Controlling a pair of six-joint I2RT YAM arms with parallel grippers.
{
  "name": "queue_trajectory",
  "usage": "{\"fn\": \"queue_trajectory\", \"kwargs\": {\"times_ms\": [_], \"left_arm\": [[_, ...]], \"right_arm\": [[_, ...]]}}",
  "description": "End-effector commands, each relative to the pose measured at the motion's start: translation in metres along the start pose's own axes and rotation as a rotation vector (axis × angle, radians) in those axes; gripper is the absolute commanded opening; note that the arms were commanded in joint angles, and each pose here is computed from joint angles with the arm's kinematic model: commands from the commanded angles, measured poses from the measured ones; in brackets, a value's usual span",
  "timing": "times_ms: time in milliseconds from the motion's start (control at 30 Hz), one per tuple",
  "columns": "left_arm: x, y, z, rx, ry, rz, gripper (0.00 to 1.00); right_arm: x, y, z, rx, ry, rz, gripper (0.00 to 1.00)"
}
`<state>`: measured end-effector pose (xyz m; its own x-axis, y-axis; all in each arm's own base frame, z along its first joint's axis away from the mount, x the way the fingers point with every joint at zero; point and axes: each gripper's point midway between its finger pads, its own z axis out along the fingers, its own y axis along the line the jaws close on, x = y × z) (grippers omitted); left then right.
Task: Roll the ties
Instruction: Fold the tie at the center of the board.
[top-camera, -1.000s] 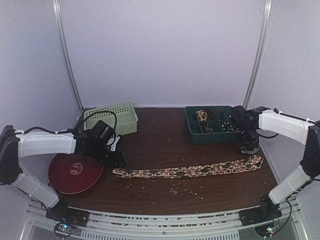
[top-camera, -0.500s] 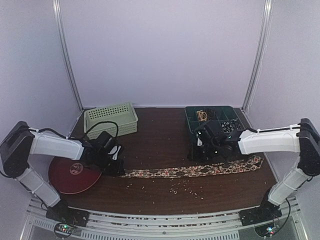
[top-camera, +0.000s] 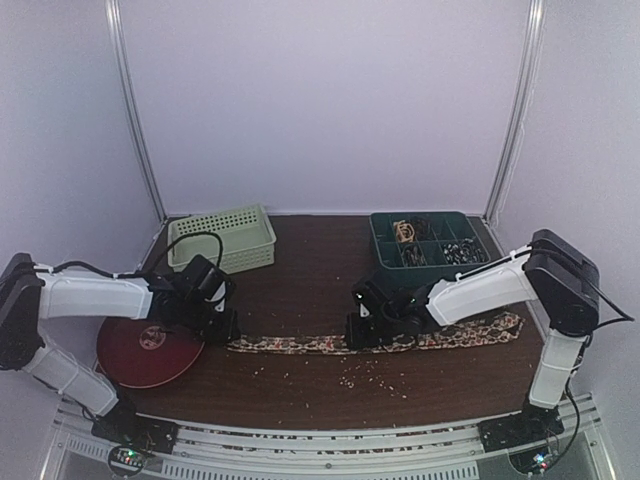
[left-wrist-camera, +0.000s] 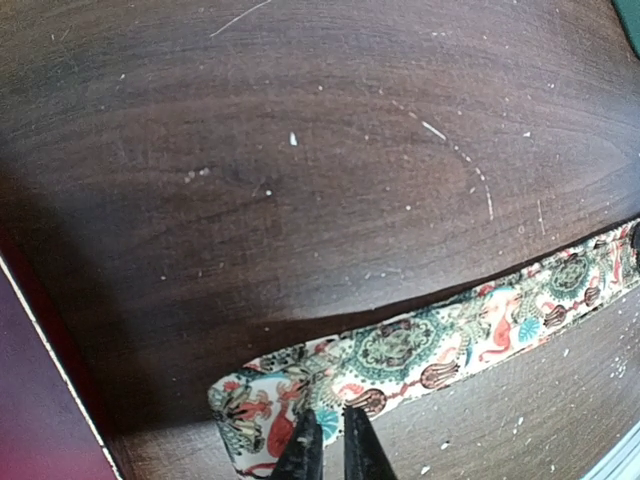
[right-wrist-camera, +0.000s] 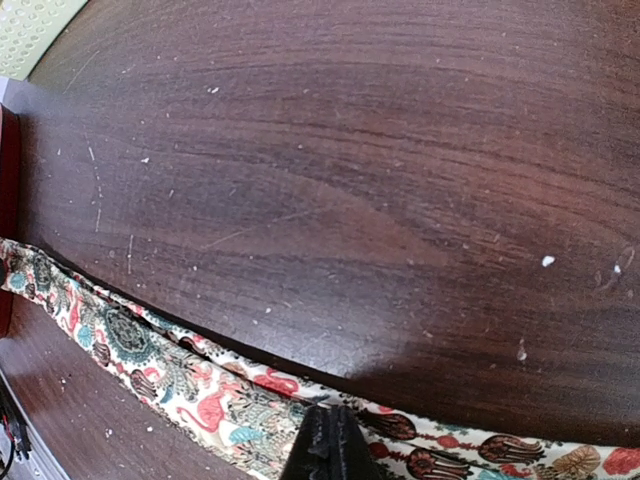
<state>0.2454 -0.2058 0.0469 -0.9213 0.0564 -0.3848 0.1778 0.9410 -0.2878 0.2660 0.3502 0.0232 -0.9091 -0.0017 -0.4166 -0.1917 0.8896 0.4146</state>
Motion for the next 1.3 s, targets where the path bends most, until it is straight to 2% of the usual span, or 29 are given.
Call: {"fn": "queue_trajectory", "kwargs": {"times_ms": [0,333,500,633,867,1100,1267], "left_arm": [[-0.009,-0.01,-0.011,0.046,-0.024,0.015,0.1],[-0.013,-0.058,-0.027,0.307,-0.023,0.083,0.05],[-0.018,-0.063,-0.027,0.318,-0.025,0.089,0.0],[-0.011,-0.05,-0.012,0.244,0.017,0.102,0.0],[-0.008,-0.041,-0.004,0.199,0.036,0.108,0.0],[0.001,-0.026,0.001,0.129,0.06,0.099,0.0],[0.004,-0.021,0.004,0.111,0.059,0.091,0.0]], "right_arm": [[0.008,-0.025,0.003,0.087,0.001,-0.003,0.0],[0.023,-0.062,-0.02,0.182,-0.004,-0.013,0.0],[0.024,-0.066,-0.031,0.192,-0.015,-0.016,0.0],[0.012,-0.038,-0.03,0.1,-0.028,-0.003,0.0],[-0.009,0.039,-0.026,-0.08,-0.049,-0.034,0.0],[-0.011,0.121,-0.005,-0.282,-0.014,-0.054,0.0],[-0.008,0.159,0.015,-0.363,0.015,-0.065,0.0]]}}
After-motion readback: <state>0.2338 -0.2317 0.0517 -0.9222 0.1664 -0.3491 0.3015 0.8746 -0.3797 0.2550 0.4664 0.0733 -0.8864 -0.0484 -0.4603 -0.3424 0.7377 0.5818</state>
